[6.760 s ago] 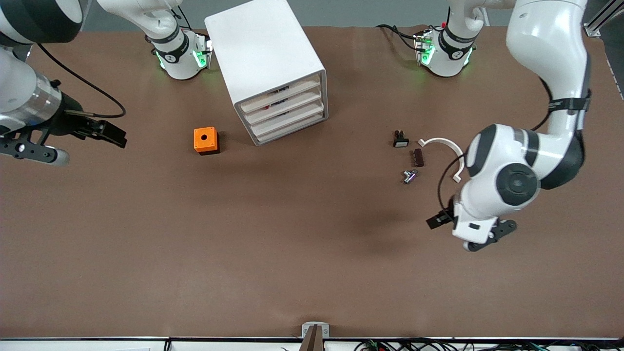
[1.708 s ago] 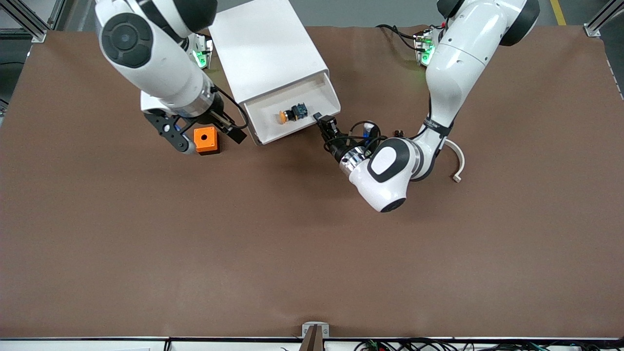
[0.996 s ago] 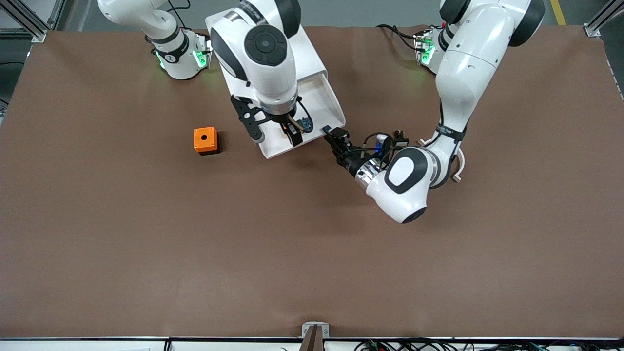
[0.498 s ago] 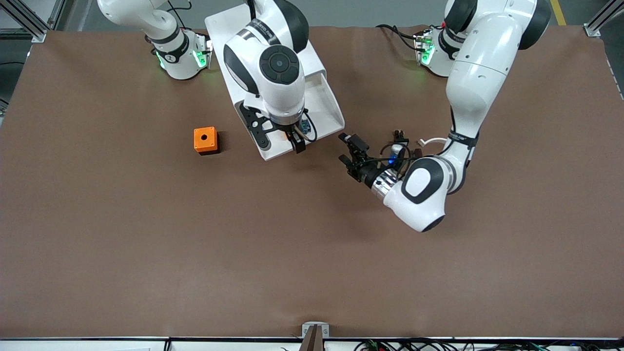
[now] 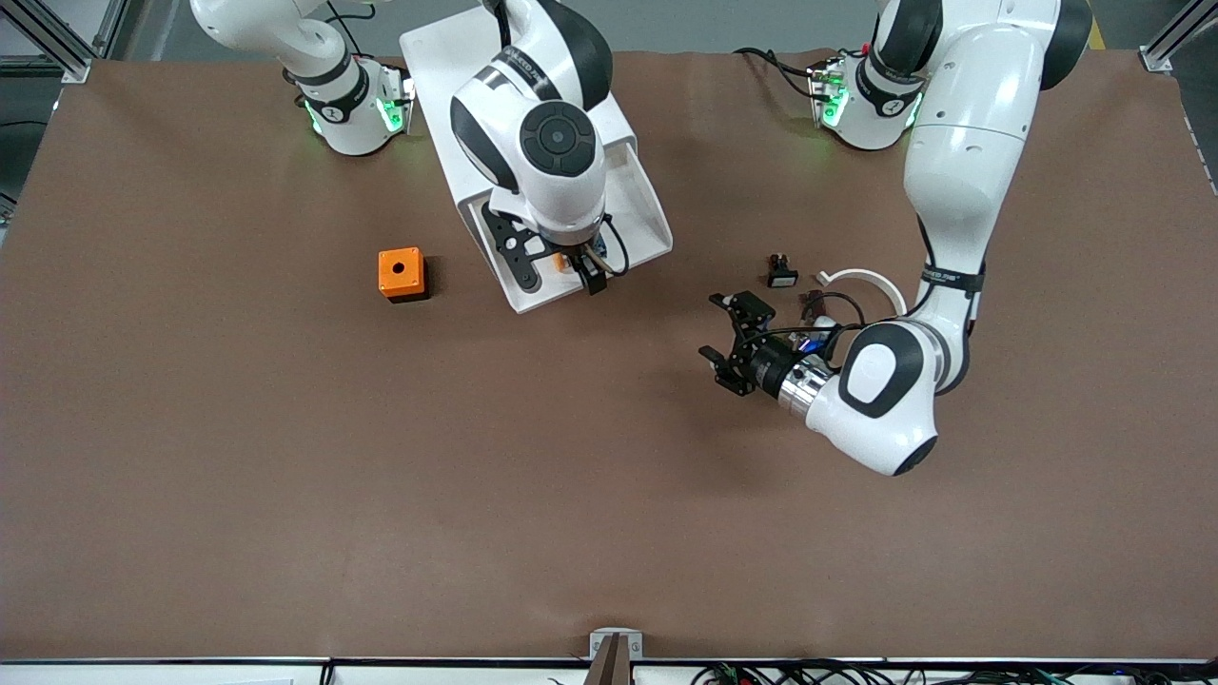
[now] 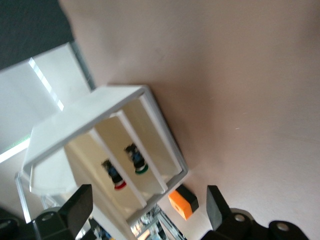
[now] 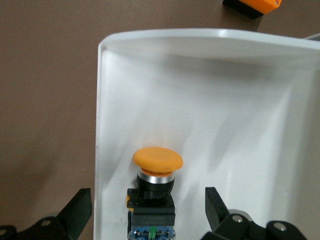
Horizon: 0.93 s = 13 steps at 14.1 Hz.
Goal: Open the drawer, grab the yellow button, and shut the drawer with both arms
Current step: 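Grasp the yellow button in the drawer with the right gripper, then lift the button out with the right gripper while the left gripper repositions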
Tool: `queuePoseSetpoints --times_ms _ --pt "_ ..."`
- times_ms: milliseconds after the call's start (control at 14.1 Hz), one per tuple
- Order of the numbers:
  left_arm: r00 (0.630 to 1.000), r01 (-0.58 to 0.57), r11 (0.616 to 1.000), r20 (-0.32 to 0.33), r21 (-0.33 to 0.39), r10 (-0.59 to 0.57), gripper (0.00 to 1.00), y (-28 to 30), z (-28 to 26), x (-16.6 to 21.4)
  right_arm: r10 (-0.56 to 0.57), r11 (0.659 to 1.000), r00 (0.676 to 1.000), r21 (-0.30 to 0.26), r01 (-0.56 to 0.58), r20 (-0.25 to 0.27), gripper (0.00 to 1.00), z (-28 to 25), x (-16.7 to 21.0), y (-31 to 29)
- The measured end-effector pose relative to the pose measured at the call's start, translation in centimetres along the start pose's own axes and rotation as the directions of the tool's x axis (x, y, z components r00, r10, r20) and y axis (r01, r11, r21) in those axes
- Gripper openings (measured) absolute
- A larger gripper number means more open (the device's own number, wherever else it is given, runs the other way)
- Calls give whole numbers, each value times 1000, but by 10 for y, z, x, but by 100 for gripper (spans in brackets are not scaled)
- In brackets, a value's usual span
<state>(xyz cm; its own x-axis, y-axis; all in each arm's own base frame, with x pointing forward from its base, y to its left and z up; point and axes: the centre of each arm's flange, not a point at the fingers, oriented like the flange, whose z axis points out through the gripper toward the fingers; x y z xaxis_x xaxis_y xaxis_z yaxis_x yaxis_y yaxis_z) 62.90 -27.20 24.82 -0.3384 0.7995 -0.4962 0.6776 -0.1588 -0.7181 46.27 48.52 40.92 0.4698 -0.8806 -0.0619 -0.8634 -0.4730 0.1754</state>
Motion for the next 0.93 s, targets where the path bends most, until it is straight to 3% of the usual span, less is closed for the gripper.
queuePoseSetpoints --times_ms 213,498,640,854,925 --pt "982 -173 981 -91 -92 165 100 4 -12 -6 -14 1000 1000 -4 14 -3 100 7 -12 1" --pt "888 -426 888 -266 -170 375 100 15 -11 -19 -13 1000 1000 2 13 -2 94 9 -12 -1" --pt "842 -492 852 -344 -178 415 100 17 4 -35 -10 1000 1000 3 10 -3 75 9 -10 -2" --pt "780 -575 803 -397 -153 483 100 16 17 -49 -8 1000 1000 3 8 -4 44 10 -9 -3" --pt "761 -599 788 -407 -144 505 100 16 14 -48 -8 1000 1000 2 8 -4 41 9 -9 -3"
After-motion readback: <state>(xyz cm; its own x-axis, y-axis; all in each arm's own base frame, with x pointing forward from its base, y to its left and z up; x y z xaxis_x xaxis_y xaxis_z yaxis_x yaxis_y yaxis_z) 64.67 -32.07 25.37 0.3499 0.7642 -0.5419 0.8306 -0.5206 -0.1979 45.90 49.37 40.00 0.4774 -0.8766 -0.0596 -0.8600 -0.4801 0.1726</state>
